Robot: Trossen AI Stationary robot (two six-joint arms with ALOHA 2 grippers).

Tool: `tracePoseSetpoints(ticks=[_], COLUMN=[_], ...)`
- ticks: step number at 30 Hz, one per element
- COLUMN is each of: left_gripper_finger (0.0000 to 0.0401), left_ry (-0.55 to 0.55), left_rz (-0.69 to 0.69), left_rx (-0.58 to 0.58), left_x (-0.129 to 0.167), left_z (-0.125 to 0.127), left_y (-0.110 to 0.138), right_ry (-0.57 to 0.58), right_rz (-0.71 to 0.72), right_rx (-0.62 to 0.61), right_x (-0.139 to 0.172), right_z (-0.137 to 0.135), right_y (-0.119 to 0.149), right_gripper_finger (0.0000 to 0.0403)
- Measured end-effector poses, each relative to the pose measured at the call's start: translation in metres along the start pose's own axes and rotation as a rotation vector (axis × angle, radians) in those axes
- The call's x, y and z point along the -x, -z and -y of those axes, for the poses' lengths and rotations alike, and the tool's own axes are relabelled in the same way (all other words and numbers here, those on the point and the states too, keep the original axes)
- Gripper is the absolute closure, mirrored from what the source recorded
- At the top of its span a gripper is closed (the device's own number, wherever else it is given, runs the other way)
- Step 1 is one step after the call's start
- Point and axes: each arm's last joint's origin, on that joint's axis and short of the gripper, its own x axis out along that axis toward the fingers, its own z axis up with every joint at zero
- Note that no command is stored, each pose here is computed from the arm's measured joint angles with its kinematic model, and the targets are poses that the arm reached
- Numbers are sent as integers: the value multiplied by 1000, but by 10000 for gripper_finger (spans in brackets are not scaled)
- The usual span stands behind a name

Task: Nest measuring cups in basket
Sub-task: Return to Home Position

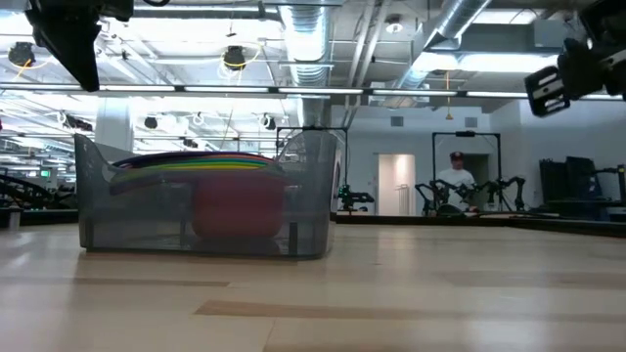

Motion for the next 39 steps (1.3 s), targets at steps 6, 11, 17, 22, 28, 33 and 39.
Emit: tracePoseSetpoints(ticks=[6,11,17,22,28,33,39], left_gripper_finger=[346,346,346,346,346,346,346], left_ry=[0,0,0,0,-1,70,343], left_rz=[0,0,0,0,-4,-4,512], left_rx=[0,0,0,0,-26,-74,90], left_x=[0,0,0,0,0,-5,-31], left_z=[0,0,0,0,0,-5,-8], left_y=[0,0,0,0,0,8,19], right_ry=[1,36,41,41,41,41,40], right_rz=[26,27,27,26,26,25,26], right_rx=[123,168,133,132,131,131,129], right_x=[2,3,3,3,3,3,3], right_z=[-1,2,2,3,2,3,3], right_y=[-2,-2,-2,-2,-2,-2,-2], right_gripper_finger=[255,258,259,252,246,248,257])
